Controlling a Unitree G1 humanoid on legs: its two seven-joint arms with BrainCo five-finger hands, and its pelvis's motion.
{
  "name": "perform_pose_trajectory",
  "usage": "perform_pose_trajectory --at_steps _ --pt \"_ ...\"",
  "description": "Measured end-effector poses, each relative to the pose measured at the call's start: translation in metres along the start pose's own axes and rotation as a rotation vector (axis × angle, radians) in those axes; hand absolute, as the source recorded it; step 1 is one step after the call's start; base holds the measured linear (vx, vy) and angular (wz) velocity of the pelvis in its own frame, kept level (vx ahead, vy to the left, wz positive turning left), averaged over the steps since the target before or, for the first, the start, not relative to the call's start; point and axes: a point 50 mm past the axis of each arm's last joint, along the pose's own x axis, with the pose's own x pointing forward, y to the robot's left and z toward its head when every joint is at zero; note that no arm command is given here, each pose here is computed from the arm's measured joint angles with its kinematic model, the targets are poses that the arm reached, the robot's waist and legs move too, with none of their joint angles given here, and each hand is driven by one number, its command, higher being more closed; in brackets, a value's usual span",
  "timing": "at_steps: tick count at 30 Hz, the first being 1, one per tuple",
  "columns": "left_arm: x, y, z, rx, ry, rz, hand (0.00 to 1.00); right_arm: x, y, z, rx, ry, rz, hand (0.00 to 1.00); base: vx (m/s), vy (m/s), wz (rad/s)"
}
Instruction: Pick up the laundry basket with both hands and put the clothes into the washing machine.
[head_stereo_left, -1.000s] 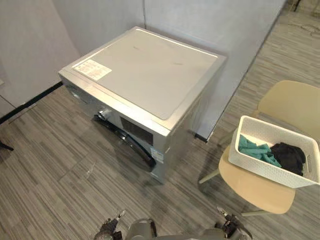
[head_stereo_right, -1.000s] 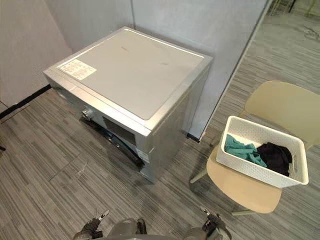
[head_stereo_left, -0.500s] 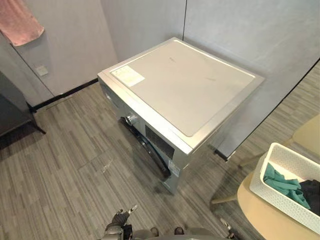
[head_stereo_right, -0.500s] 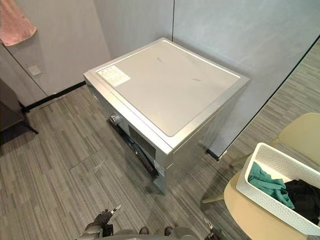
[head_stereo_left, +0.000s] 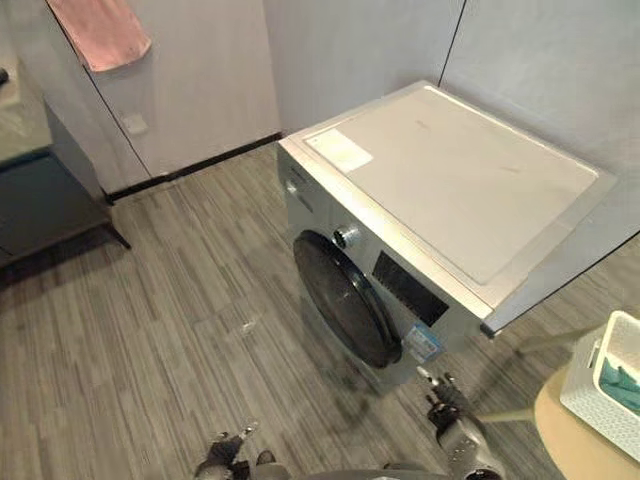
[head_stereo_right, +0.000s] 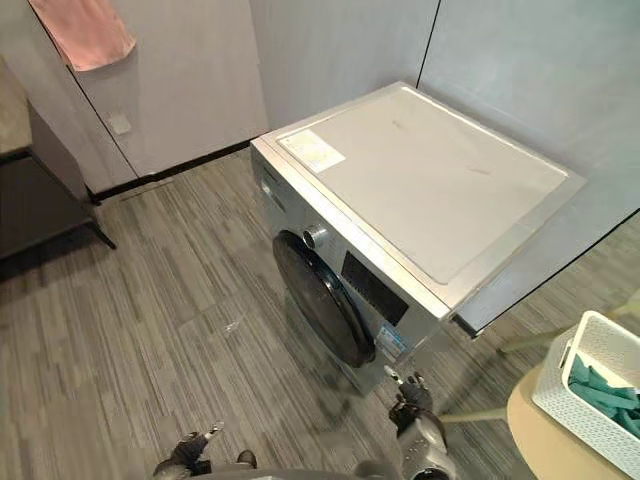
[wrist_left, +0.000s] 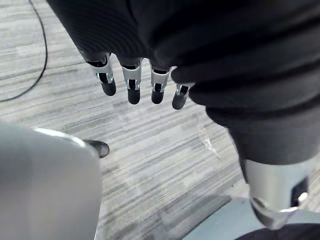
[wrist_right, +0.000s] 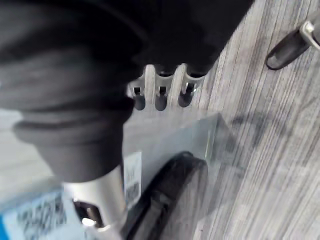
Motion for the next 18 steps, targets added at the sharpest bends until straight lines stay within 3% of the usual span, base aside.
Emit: perform_pose_trajectory --at_steps 3,8,18 --pt "0.000 0.002 -0.003 0.003 0.014 0.007 0.00 -0.005 0.009 0.003 -0.136 -0.029 0.095 0.00 -0.08 0.073 -0.19" --pt "0.001 0.001 0.001 0.003 0.011 0.005 0.00 -0.018 0.067 0.016 -0.312 -0.116 0.417 0.00 -0.16 -0.057 -0.16" --pt "0.004 0.009 0.020 -0.045 -0.035 0.050 0.00 -0.023 0.101 0.017 -0.385 -0.118 0.583 0.00 -0.07 -0.012 0.17"
